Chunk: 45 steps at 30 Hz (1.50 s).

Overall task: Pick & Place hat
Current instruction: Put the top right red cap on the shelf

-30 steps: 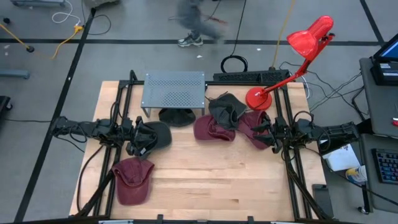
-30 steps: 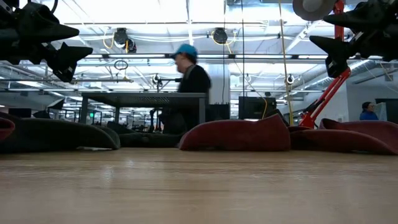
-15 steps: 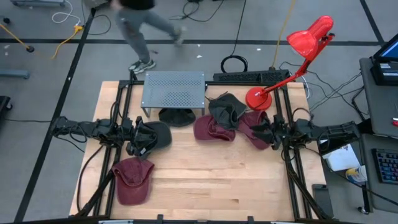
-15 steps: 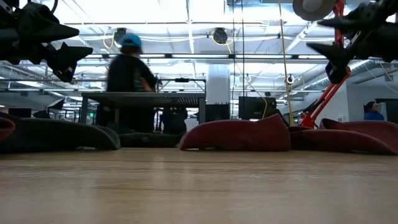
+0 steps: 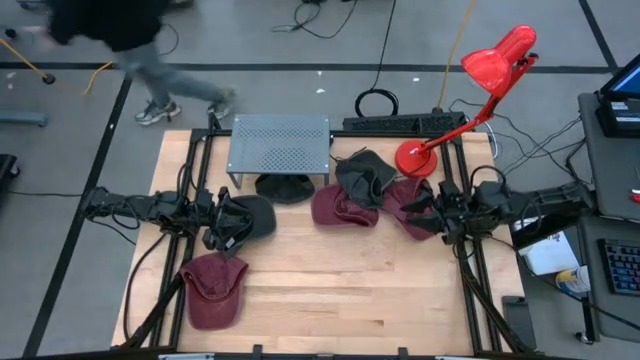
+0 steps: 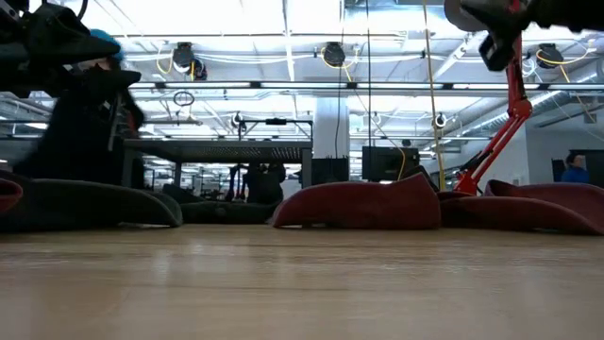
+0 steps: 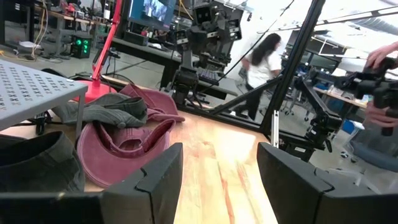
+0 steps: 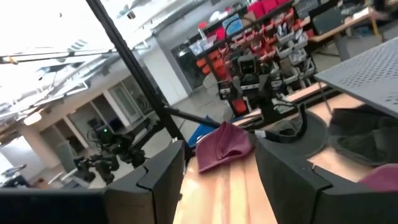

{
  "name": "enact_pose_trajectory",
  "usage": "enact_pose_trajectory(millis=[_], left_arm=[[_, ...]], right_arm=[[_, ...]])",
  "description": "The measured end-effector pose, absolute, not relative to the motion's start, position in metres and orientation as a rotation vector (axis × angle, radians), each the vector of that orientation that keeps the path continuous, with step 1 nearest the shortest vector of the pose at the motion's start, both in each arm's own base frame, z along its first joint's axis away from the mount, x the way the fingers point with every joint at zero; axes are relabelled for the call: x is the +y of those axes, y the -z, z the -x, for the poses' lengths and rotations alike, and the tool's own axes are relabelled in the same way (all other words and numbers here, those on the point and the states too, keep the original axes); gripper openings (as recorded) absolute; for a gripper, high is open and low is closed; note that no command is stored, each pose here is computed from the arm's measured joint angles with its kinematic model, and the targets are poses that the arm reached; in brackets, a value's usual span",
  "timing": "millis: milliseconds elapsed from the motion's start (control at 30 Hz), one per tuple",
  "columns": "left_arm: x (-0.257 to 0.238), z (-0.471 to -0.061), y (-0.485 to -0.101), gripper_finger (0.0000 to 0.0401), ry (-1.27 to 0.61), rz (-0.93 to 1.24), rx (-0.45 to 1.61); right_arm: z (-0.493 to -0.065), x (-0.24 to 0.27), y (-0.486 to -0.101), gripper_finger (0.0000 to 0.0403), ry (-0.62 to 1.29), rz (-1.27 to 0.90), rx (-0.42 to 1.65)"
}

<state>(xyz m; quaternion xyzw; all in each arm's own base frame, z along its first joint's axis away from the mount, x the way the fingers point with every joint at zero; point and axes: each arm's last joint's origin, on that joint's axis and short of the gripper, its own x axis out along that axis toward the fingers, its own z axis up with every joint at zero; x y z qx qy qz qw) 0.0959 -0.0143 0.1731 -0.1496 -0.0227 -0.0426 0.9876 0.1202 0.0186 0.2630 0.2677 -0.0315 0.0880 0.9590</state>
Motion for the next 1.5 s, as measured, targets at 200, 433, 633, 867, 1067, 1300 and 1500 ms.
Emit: enact_pose_trajectory(millis=[200, 433, 633, 867, 1067, 1300, 1500], left_arm=[[-0.014, -0.096, -0.173, 0.0212, 0.085, 0.300, -0.045], [-0.014, -0.096, -0.173, 0.0212, 0.086, 0.300, -0.045], [-0.014, -0.096, -0.173, 0.0212, 0.086, 0.300, -0.045], [-0.014, -0.096, -0.173, 0.0212, 0.086, 0.300, -0.044], [-0.014, -0.096, -0.173, 0.0212, 0.086, 0.300, -0.044], [-0.014, -0.096, -0.173, 0.0212, 0.086, 0.300, -0.044], [-0.014, -0.096, -0.173, 0.0212, 0.086, 0.300, -0.044]], right_arm=[[-0.136, 0.031, -0.292, 0.0192, -0.191, -0.544, -0.021], [-0.149, 0.053, -0.316, 0.0192, -0.159, -0.531, 0.055], [-0.158, 0.076, -0.331, 0.0192, -0.052, -0.490, 0.096], [-0.171, 0.103, -0.338, 0.0192, 0.174, -0.398, 0.079], [-0.183, 0.131, -0.342, 0.0192, 0.321, -0.327, 0.055], [-0.199, 0.155, -0.358, 0.0192, 0.425, -0.233, 0.029], [-0.213, 0.161, -0.367, 0.0192, 0.446, -0.238, 0.023]])
